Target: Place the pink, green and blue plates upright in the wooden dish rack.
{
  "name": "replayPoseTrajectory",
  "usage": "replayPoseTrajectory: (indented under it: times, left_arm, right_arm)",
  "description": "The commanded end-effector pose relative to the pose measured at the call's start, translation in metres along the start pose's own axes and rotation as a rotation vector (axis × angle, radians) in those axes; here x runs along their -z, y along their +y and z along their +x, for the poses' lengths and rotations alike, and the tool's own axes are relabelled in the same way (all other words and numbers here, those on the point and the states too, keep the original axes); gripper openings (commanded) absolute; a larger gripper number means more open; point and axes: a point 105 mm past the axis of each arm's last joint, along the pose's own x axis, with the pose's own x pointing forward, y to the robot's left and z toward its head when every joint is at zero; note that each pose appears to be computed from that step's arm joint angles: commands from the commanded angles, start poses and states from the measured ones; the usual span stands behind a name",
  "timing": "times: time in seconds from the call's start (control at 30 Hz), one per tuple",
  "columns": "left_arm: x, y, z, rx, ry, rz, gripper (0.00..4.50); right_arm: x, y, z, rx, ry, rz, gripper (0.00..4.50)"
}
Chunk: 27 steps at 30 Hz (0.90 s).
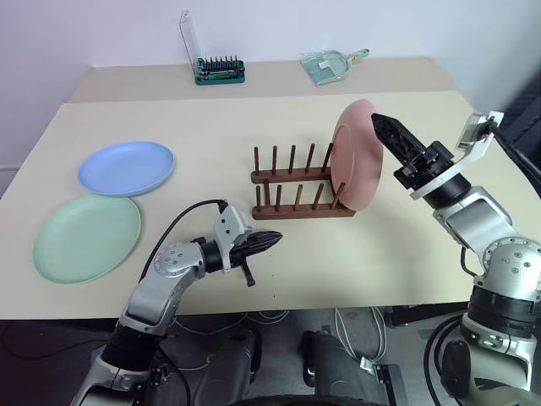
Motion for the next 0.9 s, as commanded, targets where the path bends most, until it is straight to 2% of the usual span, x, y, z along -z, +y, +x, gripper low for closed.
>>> replayPoseTrajectory:
  times: [0.03,0.17,0.27,0.3,0.37,0.4,0.43,0.53,0.63,0.73,0.9]
  left_arm:
    - [-0.011,0.004,-0.002,-0.017,-0.041,0.026,0.01]
    - [-0.014,0.009,-0.004,-0.045,-0.052,0.026,0.01]
    - [-0.015,0.018,-0.007,-0.1,-0.054,0.032,0.01]
    - [-0.017,0.022,-0.009,-0.124,-0.064,0.029,0.01]
    - [-0.034,0.038,-0.024,-0.226,-0.128,0.011,0.53]
    - [-0.045,0.049,-0.037,-0.295,-0.161,0.015,0.82]
    - [-0.051,0.054,-0.045,-0.339,-0.18,0.02,1.32]
    - [-0.063,0.07,-0.069,-0.465,-0.203,0.027,2.83]
    - [-0.075,0.099,-0.12,-0.759,-0.228,0.02,4.48]
    - [-0.072,0.118,-0.175,-1.054,-0.166,0.013,4.48]
    - [-0.062,0.123,-0.257,-1.512,-0.048,-0.021,4.48]
  right_arm:
    - [-0.04,-0.004,-0.001,0.04,-0.101,-0.156,4.08]
    - [-0.067,-0.01,-0.006,0.078,-0.115,-0.344,4.08]
    - [-0.081,0.004,-0.002,0.027,-0.112,-0.465,4.08]
    - [-0.082,0.018,0.002,-0.025,-0.096,-0.525,4.08]
    - [-0.055,0.068,0.012,-0.254,0.066,-0.717,4.15]
    - [-0.033,0.084,0.014,-0.359,0.174,-0.79,4.15]
    - [-0.017,0.092,0.014,-0.42,0.243,-0.828,4.15]
    - [0.01,0.093,0.013,-0.49,0.361,-0.876,4.15]
    - [0.046,0.087,0.021,-0.51,0.446,-0.882,4.15]
    - [0.074,0.082,0.024,-0.552,0.506,-0.913,4.15]
    - [0.093,0.083,0.029,-0.611,0.523,-0.888,4.15]
